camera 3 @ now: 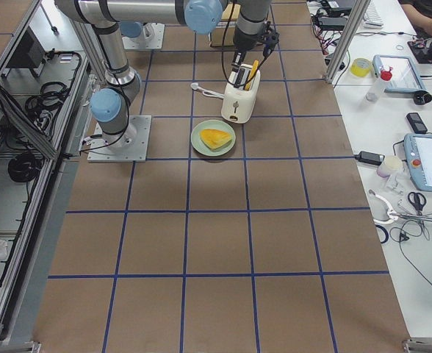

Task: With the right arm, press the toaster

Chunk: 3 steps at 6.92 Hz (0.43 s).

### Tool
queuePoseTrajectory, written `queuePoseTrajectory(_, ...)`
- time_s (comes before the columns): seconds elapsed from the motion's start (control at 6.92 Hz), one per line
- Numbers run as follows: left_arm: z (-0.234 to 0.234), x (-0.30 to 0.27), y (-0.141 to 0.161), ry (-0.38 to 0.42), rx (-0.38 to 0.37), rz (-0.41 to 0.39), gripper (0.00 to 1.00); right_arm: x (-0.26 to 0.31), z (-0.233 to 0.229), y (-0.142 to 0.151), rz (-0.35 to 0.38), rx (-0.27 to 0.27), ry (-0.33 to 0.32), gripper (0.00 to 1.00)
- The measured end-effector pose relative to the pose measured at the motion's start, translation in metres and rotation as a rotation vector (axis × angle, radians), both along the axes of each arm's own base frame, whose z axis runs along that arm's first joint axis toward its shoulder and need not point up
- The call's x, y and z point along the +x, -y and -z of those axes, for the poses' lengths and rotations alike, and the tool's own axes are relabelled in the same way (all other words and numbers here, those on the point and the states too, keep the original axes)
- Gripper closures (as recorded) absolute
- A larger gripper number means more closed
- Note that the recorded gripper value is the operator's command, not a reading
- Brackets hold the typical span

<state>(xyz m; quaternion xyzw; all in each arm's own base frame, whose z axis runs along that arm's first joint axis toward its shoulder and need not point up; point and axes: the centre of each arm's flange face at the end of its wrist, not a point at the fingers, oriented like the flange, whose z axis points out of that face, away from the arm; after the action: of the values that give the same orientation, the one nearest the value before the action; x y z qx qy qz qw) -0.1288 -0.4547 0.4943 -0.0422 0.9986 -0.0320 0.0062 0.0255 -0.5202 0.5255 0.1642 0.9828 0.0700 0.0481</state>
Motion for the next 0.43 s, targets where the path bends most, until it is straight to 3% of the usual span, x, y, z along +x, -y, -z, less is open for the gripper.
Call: queuePoseTrajectory(0.43, 0.000, 0.000, 0.000, 0.000, 0.000, -0.001, 0.00, 0.058, -0.005, -0.001, -0.014, -0.038, -0.030, 0.93)
